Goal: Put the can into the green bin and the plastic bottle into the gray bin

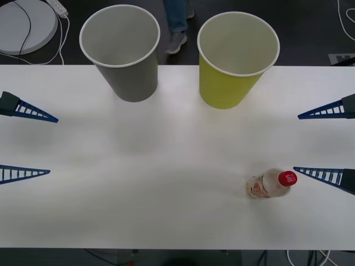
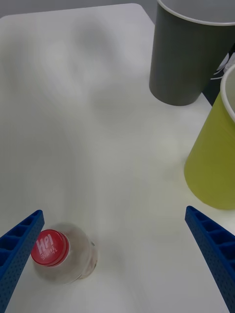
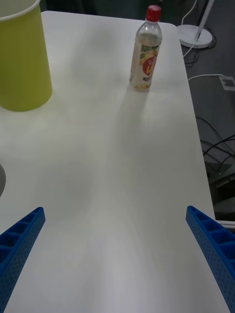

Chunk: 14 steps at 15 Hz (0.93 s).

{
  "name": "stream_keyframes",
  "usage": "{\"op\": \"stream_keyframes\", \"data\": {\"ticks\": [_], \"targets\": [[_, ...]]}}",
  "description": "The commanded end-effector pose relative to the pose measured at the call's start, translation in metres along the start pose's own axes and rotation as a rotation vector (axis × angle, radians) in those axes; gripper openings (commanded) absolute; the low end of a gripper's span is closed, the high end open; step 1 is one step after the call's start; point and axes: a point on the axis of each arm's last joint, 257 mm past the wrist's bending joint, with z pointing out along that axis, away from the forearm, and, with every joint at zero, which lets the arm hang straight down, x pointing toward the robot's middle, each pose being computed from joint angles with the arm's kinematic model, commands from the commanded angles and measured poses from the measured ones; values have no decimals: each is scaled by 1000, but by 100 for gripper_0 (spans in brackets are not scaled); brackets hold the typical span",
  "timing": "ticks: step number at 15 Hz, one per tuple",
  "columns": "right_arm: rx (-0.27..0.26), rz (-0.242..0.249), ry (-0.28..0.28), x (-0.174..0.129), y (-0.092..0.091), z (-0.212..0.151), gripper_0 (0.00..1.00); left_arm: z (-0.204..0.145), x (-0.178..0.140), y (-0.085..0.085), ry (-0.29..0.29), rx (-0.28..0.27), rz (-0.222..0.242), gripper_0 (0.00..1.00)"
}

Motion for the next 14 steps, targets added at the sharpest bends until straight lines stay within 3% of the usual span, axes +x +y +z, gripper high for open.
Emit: {"op": "stream_keyframes", "data": {"ticks": [1, 3, 4, 6, 11, 14], "targets": [[0, 0, 0, 0, 0, 0, 100, 0, 0, 0, 0, 0, 0, 100], [0, 0, 0, 0, 0, 0, 100, 0, 0, 0, 0, 0, 0, 100], [3, 57, -55, -3, 10, 8, 100, 0, 0, 0, 0, 0, 0, 100], [6, 112, -141, -17, 9, 5, 100, 0, 0, 0, 0, 0, 0, 100], [40, 109, -150, -20, 2, 5, 100, 0, 0, 0, 0, 0, 0, 100], [46, 95, -128, -9, 3, 2, 100, 0, 0, 0, 0, 0, 0, 100]]}}
